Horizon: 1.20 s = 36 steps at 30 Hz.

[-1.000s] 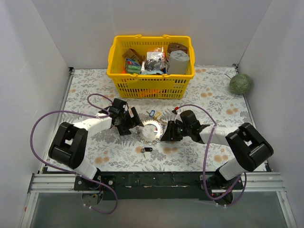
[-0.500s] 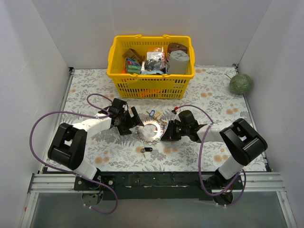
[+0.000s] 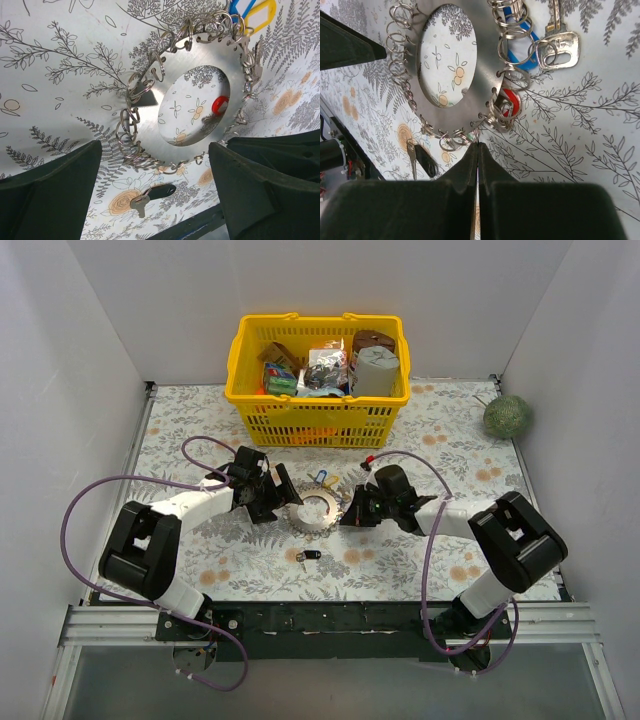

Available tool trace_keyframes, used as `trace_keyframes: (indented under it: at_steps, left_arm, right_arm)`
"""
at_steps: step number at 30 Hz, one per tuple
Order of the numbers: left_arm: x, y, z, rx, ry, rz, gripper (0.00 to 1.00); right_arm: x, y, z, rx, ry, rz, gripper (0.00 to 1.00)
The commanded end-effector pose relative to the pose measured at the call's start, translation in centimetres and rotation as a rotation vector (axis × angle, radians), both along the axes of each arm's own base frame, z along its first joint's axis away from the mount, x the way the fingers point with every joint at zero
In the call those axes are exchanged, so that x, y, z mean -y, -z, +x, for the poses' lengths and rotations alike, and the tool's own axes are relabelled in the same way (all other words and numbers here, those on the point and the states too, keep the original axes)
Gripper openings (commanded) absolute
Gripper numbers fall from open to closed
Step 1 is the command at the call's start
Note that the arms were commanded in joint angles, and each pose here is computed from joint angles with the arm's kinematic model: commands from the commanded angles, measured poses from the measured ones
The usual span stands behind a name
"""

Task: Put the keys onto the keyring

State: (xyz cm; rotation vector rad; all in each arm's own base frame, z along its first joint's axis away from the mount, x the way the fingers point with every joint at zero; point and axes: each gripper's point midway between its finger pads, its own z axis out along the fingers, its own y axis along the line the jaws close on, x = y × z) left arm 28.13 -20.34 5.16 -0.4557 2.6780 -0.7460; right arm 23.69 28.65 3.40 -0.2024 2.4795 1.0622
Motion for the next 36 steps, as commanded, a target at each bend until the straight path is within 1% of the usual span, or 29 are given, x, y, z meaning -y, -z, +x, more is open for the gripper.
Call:
trace_keyframes:
  at_steps: [1, 5, 7, 9, 13, 14, 16, 17, 20, 25, 36]
  left_arm:
    - [0.0, -1.1, -0.1, 0.041, 0.017, -0.008, 0.88]
    - [0.0, -0.9, -0.1, 0.037, 0.02, -0.002, 0.88]
    - [-0.1, -0.9, 0.1, 0.04, 0.019, 0.002, 0.88]
    - [-0.1, -0.9, 0.1, 0.042, 0.018, 0.005, 0.89]
    - [-0.2, -0.7, 0.2, 0.04, 0.02, 0.012, 0.89]
    - [-0.2, -0.8, 0.2, 0.041, 0.021, 0.013, 0.89]
    - [-0.2, -0.7, 0.1, 0.038, 0.022, 0.017, 0.9]
    - [-0.3, -0.6, 0.1, 0.035, 0.021, 0.019, 0.9]
    - [-0.3, -0.7, 0.0, 0.041, 0.026, 0.021, 0.9]
    - [-0.3, -0.7, -0.1, 0.043, 0.036, 0.019, 0.9]
    - [0.3, -0.3, -0.4, 0.023, 0.056, -0.011, 0.88]
  right_arm:
    - [0.0, -2.8, 1.9, 0.141, -0.015, -0.019, 0.01]
    - [0.2, -2.8, 1.0, 0.219, -0.096, -0.078, 0.01]
    - [0.1, -3.0, 0.9, 0.263, -0.107, -0.117, 0.01]
    - [-0.7, -3.1, -0.1, 0.305, -0.163, -0.141, 0.03]
    - [-2.4, -3.6, -2.1, 0.32, -0.264, -0.096, 0.11]
    - [-2.7, -4.4, -2.1, 0.338, -0.264, -0.065, 0.25]
    - [-2.4, -4.6, -2.0, 0.331, -0.231, -0.047, 0.32]
    - [-2.4, -5.3, -1.7, 0.347, -0.215, -0.032, 0.4]
    - [-1.9, -5.9, -1.1, 0.338, -0.183, -0.01, 0.42]
    - [-1.5, -6.4, -0.6, 0.321, -0.158, 0.009, 0.42]
    - [-1.5, -4.6, -1.0, 0.242, -0.163, -0.021, 0.39]
